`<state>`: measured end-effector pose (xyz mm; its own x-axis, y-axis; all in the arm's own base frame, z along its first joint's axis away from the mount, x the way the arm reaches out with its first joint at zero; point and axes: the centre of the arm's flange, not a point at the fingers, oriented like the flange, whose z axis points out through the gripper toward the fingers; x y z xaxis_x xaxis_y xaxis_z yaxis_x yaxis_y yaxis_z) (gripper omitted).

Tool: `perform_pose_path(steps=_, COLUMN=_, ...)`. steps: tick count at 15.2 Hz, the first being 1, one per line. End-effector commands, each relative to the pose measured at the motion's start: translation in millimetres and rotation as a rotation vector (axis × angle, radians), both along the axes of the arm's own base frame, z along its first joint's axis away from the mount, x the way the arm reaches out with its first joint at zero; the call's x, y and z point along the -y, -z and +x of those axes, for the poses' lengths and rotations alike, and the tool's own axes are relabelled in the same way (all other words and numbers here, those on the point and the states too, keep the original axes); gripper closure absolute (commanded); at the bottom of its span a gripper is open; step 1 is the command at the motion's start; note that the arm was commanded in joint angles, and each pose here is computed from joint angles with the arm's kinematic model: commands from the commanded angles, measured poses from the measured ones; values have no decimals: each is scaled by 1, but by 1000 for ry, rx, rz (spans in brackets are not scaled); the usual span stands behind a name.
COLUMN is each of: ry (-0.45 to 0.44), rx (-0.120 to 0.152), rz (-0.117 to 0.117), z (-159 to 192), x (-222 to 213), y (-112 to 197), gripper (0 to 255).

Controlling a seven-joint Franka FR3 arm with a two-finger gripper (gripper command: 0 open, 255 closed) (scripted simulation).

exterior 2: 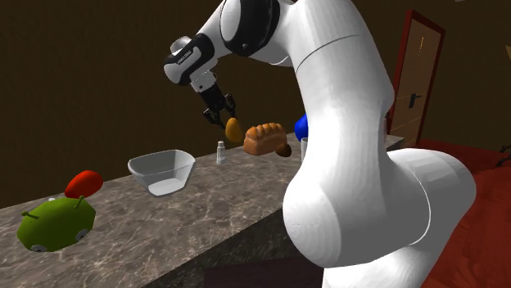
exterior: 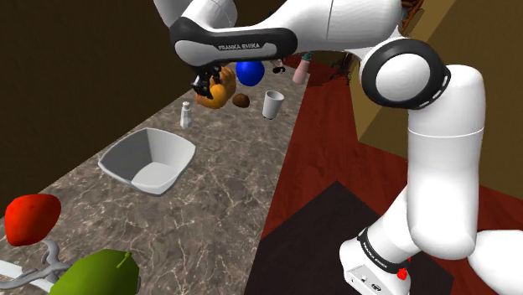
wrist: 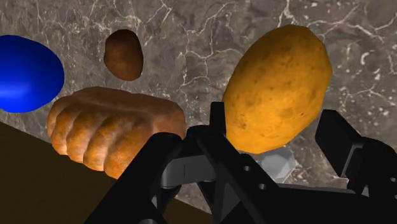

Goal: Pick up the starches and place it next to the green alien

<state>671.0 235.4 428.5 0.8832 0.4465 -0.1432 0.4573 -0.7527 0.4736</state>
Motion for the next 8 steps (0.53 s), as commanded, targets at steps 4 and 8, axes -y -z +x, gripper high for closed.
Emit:
perform_pose_path(steps=4, ry=1, rx=1, rz=-1, z=-50, x=-42, y=1, gripper=255)
perform_pose_path(steps=8, ry=1, rx=1, rz=-1, z=-91, x=-76, y=1, gripper=255)
